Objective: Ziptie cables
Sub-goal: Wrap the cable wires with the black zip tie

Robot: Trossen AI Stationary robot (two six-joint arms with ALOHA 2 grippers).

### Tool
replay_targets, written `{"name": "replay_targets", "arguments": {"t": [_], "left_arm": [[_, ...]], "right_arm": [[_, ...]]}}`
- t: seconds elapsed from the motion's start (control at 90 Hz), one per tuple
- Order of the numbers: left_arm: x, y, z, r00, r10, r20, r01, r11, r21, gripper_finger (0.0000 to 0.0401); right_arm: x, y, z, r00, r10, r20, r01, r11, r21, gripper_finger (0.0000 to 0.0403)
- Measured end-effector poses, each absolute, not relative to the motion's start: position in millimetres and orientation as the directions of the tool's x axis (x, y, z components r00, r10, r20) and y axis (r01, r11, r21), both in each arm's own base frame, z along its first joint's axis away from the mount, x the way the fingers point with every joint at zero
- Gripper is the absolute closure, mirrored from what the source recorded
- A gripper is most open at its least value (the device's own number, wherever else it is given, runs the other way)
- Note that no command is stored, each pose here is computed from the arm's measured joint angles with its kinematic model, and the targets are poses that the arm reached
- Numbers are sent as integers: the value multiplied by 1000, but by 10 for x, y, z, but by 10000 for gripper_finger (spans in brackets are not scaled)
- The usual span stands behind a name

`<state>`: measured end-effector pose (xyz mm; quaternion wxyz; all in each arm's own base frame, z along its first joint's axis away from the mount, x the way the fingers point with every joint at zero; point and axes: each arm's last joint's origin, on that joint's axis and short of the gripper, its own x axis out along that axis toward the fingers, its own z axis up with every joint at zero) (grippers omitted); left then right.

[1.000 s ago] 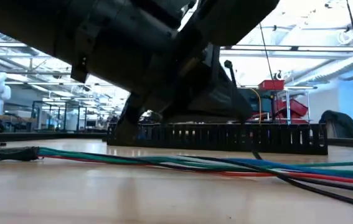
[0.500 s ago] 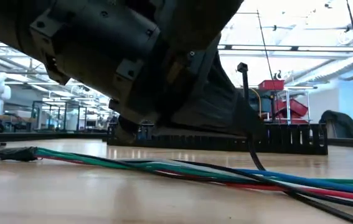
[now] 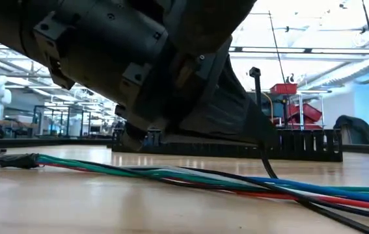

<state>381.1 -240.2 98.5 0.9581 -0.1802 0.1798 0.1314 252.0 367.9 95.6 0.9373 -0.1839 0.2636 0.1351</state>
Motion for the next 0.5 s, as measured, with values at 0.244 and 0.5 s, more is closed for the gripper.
{"name": "replay_targets", "arguments": {"t": [0.244, 0.5], "left_arm": [[3806, -2409, 984, 901, 185, -392, -315, 901, -299, 401], [3806, -2409, 984, 901, 185, -392, -317, 899, -304, 401]], "right_arm": [[2604, 3640, 910, 805, 185, -564, -381, 890, -251, 257], [2632, 3653, 793, 815, 183, -549, -372, 893, -255, 257]]}}
